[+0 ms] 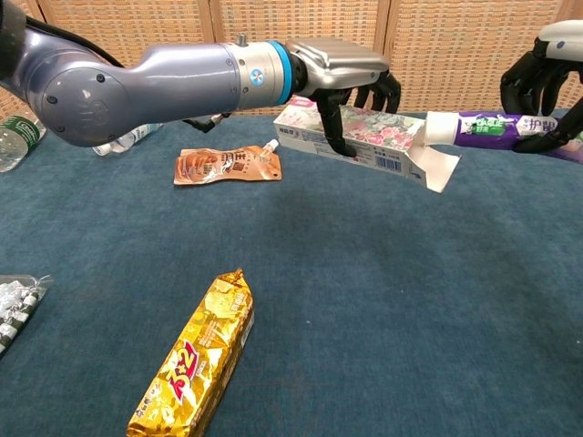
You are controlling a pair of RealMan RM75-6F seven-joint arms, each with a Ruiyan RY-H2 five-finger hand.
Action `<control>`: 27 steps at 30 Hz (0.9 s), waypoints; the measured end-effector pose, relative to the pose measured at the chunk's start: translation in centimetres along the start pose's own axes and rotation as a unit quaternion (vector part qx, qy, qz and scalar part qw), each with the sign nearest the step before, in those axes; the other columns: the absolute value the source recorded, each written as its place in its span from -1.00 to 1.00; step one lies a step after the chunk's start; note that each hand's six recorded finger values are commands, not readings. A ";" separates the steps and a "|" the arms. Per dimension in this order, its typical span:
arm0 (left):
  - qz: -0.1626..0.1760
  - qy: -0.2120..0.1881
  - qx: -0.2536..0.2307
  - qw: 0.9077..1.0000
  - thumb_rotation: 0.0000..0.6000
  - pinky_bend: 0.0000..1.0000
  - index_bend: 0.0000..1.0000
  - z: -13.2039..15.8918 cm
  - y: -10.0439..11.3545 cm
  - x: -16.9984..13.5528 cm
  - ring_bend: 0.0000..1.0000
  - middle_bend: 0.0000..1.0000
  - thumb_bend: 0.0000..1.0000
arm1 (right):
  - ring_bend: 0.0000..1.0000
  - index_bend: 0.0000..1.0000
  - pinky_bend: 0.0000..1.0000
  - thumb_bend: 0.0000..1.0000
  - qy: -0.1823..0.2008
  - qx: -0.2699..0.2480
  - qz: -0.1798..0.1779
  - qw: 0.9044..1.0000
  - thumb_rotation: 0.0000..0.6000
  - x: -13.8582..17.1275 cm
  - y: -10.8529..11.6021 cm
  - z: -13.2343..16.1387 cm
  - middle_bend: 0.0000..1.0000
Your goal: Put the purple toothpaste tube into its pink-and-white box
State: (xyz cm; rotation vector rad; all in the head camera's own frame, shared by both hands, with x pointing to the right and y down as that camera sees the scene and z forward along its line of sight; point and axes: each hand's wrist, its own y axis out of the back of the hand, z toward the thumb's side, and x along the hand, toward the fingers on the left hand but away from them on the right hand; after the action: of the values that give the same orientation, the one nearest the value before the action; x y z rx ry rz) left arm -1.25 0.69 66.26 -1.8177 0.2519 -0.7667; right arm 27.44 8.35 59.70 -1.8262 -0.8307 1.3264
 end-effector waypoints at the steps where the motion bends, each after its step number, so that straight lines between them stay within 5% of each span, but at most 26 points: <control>1: 0.001 0.000 -0.001 1.000 1.00 -0.20 -0.03 0.1 0.0 0.1 -0.22 -0.10 -0.44 | -0.06 0.23 -0.18 0.10 -0.002 0.000 0.001 1.000 1.00 0.0 -0.1 -0.1 0.33; 27: 0.009 -0.007 0.015 1.000 1.00 -0.20 -0.03 1.3 1.7 1.0 -0.22 -0.10 -0.44 | -0.05 0.25 -0.18 0.13 -0.020 0.018 0.015 1.000 1.00 -0.2 -0.5 -0.7 0.35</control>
State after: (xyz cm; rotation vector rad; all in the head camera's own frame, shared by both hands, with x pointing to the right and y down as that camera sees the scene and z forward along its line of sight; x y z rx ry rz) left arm 0.67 0.53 64.85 -1.7899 0.2458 -0.7424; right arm 28.04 8.29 60.39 -1.7966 -0.7991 1.3911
